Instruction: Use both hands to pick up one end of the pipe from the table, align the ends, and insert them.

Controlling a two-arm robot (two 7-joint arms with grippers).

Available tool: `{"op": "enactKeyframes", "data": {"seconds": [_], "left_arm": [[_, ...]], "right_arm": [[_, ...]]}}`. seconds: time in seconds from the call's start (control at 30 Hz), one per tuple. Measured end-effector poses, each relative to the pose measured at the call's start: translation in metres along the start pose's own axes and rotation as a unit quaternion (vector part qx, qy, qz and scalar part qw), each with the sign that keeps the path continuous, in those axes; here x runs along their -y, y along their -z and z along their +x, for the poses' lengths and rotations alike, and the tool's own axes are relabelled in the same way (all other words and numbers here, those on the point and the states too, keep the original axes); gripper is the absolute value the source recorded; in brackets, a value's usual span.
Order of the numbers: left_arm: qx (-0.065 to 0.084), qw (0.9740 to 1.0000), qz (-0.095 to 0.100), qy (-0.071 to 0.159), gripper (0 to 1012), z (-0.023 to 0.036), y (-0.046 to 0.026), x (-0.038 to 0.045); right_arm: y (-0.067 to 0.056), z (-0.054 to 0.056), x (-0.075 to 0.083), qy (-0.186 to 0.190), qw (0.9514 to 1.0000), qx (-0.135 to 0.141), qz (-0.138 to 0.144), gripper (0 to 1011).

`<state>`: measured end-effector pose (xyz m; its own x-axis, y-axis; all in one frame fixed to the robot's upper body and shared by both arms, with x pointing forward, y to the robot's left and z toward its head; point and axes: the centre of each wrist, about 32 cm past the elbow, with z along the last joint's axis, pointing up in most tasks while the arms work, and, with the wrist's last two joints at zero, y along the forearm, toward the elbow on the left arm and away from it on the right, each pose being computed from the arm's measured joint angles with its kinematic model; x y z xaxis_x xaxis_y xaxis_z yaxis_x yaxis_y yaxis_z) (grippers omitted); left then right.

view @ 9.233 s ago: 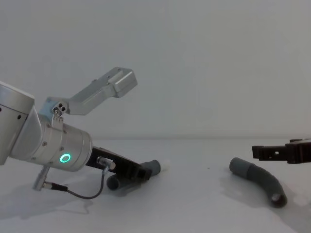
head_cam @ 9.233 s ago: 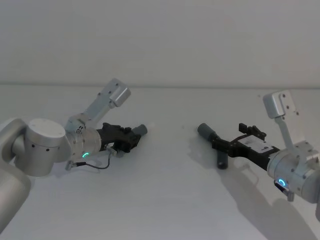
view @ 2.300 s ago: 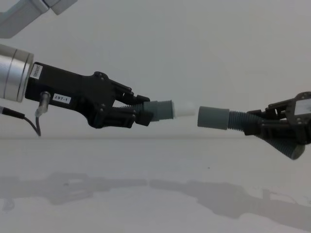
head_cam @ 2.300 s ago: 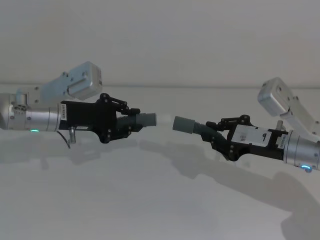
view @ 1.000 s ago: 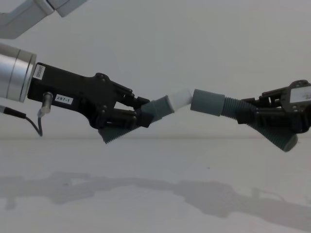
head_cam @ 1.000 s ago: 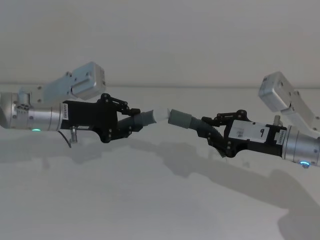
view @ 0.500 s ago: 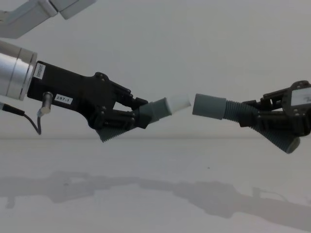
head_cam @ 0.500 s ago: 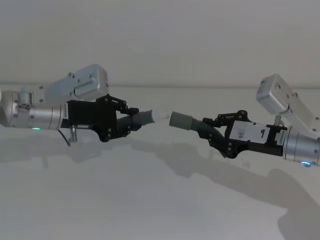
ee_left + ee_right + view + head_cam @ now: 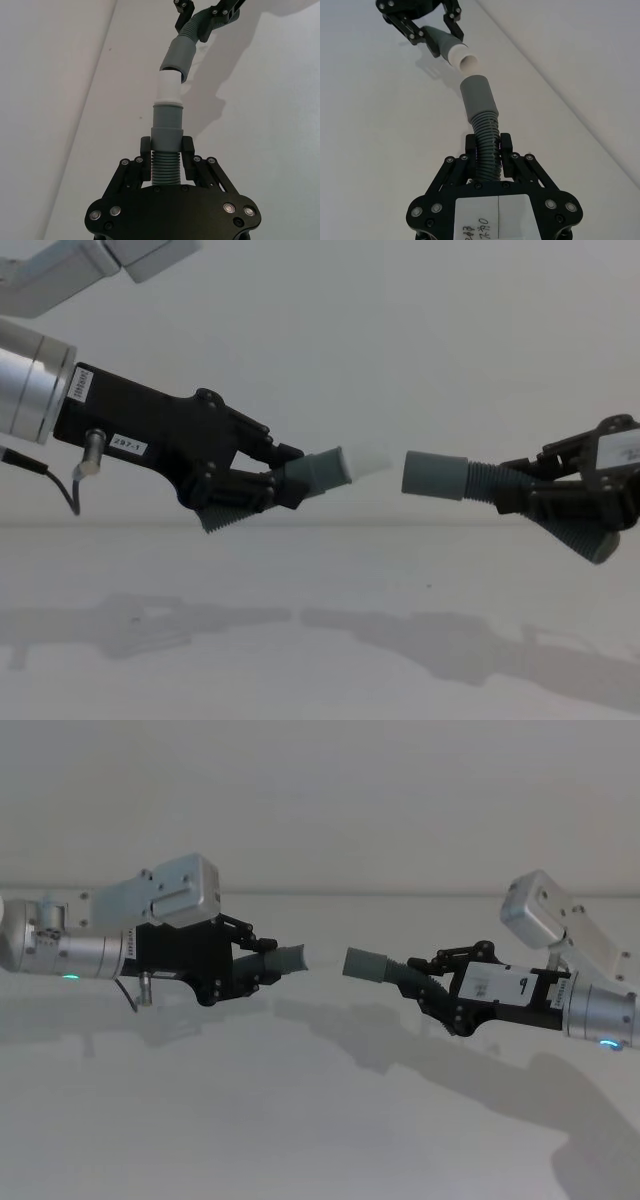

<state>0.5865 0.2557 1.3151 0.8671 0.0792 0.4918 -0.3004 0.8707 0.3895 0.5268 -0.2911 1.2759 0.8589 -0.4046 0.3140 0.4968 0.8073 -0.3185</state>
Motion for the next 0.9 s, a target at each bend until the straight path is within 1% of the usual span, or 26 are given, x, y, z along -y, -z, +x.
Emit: {"op": "enactKeyframes", "data": {"seconds": [0.17, 0.57, 0.73, 0.9], "left_arm": [[0.005, 1.0000, 0.004, 0.003, 348, 0.0005, -0.0010, -0.0006], [0.010, 0.9999, 0.012, 0.006, 348, 0.0005, -0.0011, -0.0001], [0.011, 0.9996, 0.024, 0.003, 348, 0.0005, -0.0013, 0.0007], [0.014, 0.9991, 0.039, -0.005, 348, 0.0010, -0.0021, 0.0025]], "right_arm": [[-0.0007, 0.0012, -0.0017, 0.002, 1.0000, 0.000, -0.008, 274], [-0.0025, 0.0024, -0.0036, 0.002, 0.9999, -0.001, -0.013, 274], [-0.0030, 0.0024, -0.0037, 0.001, 0.9999, 0.000, -0.015, 274], [-0.0038, 0.0021, -0.0035, 0.000, 0.9999, 0.002, -0.016, 274]]}}
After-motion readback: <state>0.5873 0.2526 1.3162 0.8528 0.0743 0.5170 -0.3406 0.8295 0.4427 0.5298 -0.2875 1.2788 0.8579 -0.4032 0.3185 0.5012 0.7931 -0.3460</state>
